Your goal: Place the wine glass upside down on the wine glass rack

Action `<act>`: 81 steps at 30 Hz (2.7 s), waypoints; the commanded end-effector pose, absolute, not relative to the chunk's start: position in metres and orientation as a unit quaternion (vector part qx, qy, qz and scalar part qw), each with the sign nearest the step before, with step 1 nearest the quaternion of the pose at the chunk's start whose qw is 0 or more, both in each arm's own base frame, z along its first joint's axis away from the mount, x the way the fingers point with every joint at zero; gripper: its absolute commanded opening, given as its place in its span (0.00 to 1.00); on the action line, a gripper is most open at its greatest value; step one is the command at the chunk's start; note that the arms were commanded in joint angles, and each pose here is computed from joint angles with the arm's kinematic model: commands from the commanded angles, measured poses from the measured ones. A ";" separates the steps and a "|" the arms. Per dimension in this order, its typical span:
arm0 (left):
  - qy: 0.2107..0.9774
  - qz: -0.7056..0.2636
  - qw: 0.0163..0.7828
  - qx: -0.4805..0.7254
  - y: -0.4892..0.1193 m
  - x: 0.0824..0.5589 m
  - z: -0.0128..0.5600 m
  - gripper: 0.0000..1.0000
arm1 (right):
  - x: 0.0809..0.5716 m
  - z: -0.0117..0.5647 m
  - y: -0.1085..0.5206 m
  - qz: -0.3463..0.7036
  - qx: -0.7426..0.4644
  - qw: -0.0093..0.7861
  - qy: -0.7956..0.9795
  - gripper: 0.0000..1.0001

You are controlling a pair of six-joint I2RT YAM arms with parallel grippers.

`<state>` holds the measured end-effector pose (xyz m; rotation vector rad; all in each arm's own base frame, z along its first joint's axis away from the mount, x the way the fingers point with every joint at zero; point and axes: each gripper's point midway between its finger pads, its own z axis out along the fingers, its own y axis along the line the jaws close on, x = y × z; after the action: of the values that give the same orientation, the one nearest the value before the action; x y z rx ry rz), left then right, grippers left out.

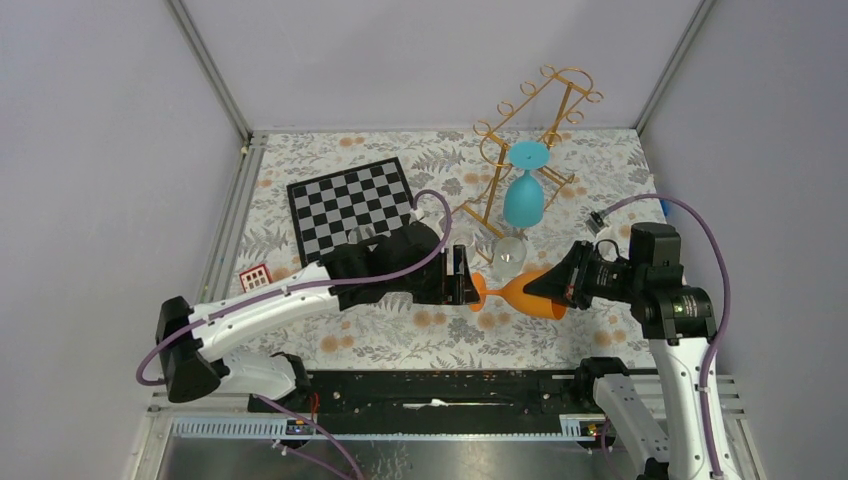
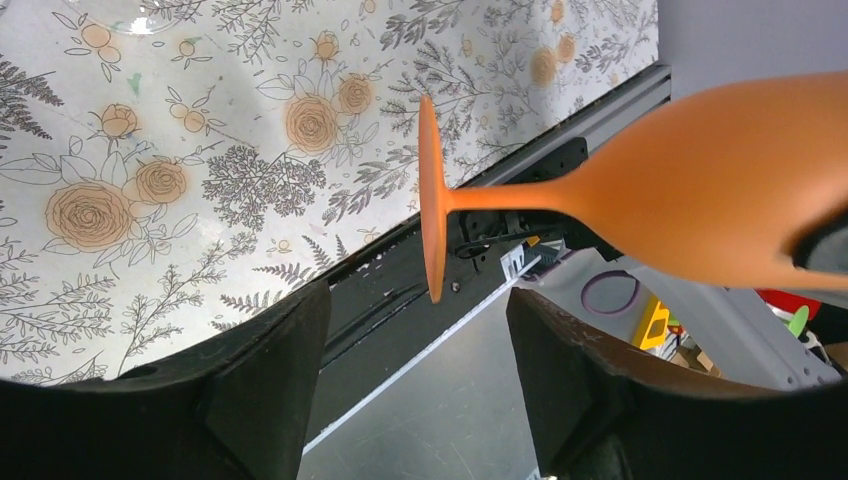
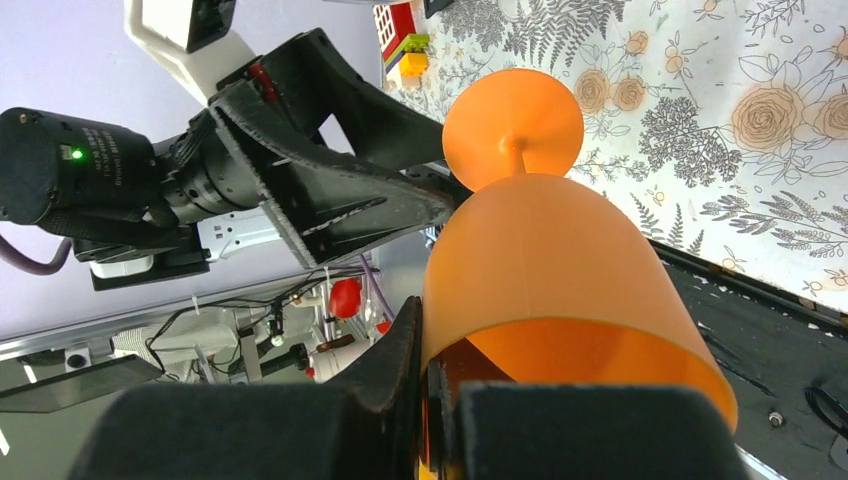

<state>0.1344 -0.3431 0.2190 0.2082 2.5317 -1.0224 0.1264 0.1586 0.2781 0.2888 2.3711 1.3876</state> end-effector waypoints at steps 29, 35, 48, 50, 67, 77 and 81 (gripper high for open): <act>0.891 -0.383 0.239 0.052 -0.362 0.154 0.229 0.00 | 0.125 0.284 0.167 0.529 0.086 0.191 0.822 0.40; 0.886 -0.344 0.310 0.030 -0.336 0.174 0.240 0.00 | 0.126 0.273 0.161 0.498 0.091 0.195 0.840 0.72; 0.829 -0.277 0.483 0.046 -0.251 0.195 0.292 0.00 | 0.132 0.274 0.157 0.479 0.082 0.205 0.850 1.00; 0.818 -0.269 0.505 0.066 -0.240 0.195 0.300 0.00 | 0.132 0.275 0.156 0.478 0.079 0.207 0.850 1.00; 0.571 -0.315 0.591 0.475 -0.242 0.118 0.332 0.00 | 0.117 0.278 0.150 0.452 0.066 0.211 0.864 1.00; 0.417 -0.321 0.584 0.618 -0.273 0.088 0.322 0.00 | 0.104 0.267 0.159 0.490 0.068 0.172 0.852 1.00; 0.358 -0.279 0.594 0.664 -0.283 0.085 0.317 0.00 | 0.098 0.265 0.164 0.510 0.074 0.156 0.843 1.00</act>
<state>0.0957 -0.2668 0.2971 1.4561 1.1094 -0.7076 0.1068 0.1556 0.2591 0.2380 2.4337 1.3524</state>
